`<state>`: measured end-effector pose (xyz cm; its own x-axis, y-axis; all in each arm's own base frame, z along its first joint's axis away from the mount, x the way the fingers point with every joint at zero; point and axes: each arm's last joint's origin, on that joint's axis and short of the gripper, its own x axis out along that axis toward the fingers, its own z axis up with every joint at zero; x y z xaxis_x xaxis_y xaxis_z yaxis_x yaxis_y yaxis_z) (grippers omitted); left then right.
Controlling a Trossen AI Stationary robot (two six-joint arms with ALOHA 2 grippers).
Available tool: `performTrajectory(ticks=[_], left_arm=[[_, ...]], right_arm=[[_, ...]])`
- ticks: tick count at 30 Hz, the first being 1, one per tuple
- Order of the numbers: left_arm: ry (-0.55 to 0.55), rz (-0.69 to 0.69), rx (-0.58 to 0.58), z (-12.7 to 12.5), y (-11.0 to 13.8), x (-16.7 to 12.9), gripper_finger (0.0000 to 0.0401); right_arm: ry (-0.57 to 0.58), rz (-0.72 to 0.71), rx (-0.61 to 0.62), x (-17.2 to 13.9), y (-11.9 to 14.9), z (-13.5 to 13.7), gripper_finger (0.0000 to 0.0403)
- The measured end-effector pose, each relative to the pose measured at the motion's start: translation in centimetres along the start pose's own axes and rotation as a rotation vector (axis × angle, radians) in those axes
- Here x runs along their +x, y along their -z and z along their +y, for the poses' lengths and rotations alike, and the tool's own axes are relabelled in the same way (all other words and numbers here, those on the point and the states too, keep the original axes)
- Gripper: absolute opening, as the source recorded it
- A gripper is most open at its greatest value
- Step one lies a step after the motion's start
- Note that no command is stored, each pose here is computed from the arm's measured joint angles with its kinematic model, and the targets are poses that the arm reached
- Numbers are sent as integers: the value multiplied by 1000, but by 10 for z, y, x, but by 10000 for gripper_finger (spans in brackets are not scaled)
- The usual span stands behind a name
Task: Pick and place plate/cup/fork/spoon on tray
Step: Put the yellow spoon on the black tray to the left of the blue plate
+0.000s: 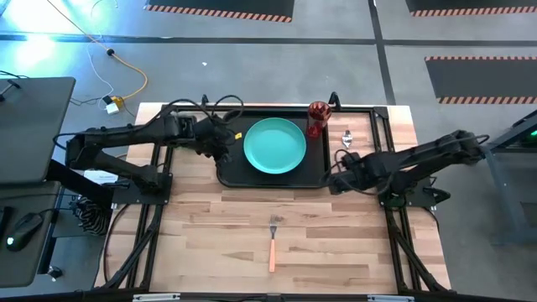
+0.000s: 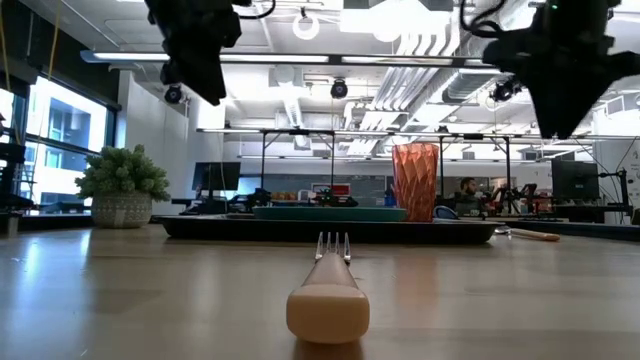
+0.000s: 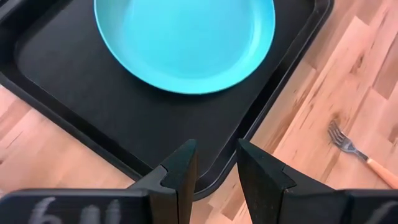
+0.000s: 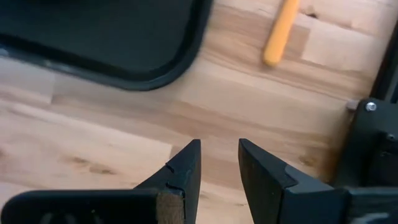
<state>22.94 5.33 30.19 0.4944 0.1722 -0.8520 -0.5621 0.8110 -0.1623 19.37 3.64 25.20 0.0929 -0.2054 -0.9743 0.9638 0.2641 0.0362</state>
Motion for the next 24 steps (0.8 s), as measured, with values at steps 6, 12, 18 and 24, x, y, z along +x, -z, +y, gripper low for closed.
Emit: performTrajectory(ticks=[6, 12, 18, 24], left_arm=[[-26, -14, 4, -7, 3, -1, 106], [-43, -20, -2, -17, 9, -2, 106], [-43, -23, 5, -21, 11, -2, 106], [-36, -22, -17, -24, 12, -3, 106]], right_arm=[[-38, -20, 89, 9, -6, -36, 99], [-72, -35, 149, 22, -14, -61, 99], [-90, -87, 150, 35, -29, -68, 99], [-64, -134, 113, 46, -53, -70, 99]])
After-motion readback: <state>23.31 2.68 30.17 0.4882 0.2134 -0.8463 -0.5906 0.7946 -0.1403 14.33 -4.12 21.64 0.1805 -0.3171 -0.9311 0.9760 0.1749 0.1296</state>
